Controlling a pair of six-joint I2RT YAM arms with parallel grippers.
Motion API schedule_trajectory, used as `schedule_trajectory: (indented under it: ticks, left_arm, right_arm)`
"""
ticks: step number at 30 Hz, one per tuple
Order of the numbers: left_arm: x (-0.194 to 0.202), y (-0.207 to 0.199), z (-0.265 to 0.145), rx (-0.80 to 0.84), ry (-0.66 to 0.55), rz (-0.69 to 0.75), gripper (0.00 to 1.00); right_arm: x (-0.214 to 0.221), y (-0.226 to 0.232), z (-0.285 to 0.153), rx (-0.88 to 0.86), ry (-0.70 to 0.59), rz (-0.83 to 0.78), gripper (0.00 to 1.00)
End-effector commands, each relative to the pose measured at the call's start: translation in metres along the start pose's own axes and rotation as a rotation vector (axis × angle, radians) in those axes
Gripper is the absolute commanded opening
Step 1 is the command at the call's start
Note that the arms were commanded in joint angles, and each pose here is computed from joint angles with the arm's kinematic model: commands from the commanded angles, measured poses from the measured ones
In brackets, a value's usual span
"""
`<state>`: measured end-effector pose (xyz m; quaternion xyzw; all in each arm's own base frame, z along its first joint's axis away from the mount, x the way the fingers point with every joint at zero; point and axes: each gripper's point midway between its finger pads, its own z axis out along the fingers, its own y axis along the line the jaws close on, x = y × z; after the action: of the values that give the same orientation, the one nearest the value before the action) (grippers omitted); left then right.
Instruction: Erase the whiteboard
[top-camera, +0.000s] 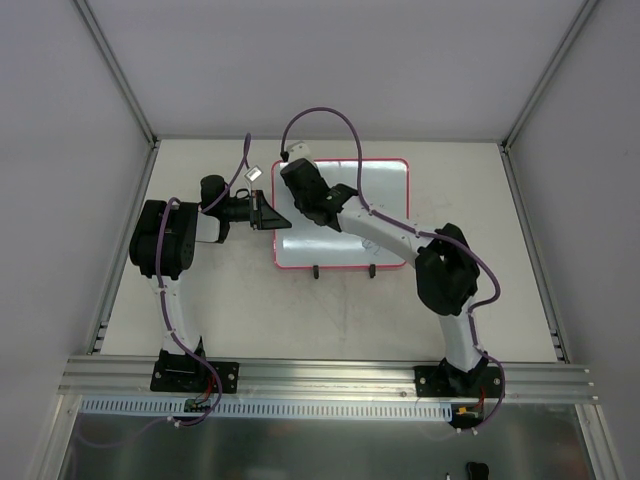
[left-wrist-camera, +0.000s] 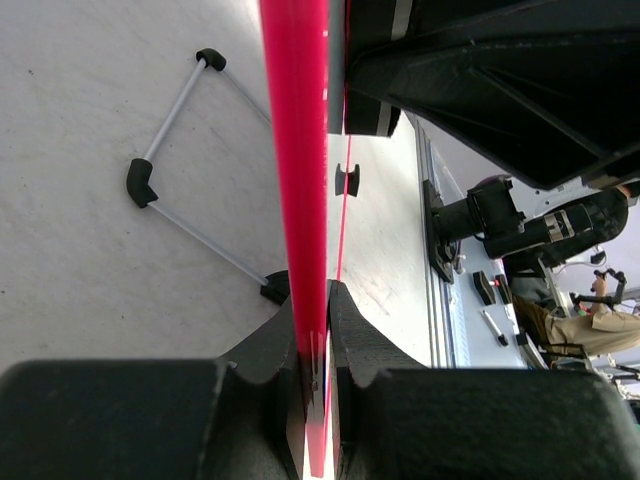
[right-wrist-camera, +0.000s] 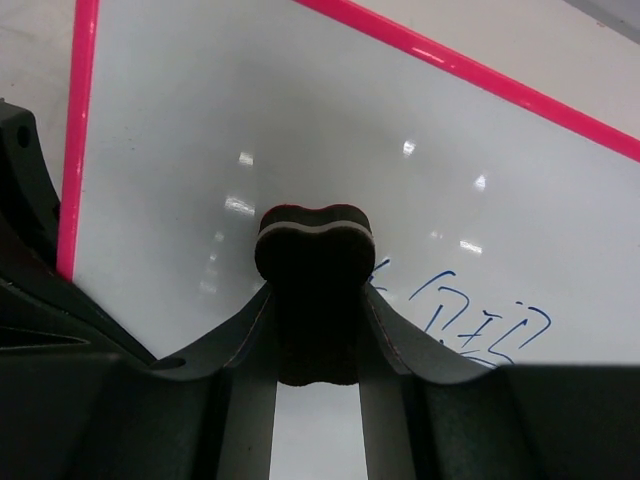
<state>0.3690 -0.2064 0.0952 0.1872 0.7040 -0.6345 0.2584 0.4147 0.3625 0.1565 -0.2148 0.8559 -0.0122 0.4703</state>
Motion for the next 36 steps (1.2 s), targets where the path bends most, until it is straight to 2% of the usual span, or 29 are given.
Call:
schedule_trajectory:
  ticks: [1, 12, 19, 26, 36]
  left_arm:
    - [0.006, 0.012, 0.013, -0.057, -0.021, 0.097, 0.00]
    - [0.007, 0.010, 0.014, -0.055, -0.019, 0.103, 0.00]
    - [0.007, 0.011, 0.013, -0.054, -0.020, 0.106, 0.00]
    - [0.008, 0.009, 0.014, -0.051, -0.017, 0.112, 0.00]
    - [0.008, 0.009, 0.014, -0.051, -0.017, 0.115, 0.00]
  right_arm:
    - [0.014, -0.062, 0.001, 0.154, 0.041, 0.041, 0.00]
    - [0.050, -0.148, -0.004, 0.275, 0.079, 0.170, 0.00]
    - [0.057, -0.170, -0.008, 0.292, 0.049, 0.243, 0.00]
    - [0.037, -0.134, -0.003, 0.214, 0.014, 0.235, 0.00]
    - [-0.010, -0.036, -0.002, 0.054, -0.062, 0.155, 0.00]
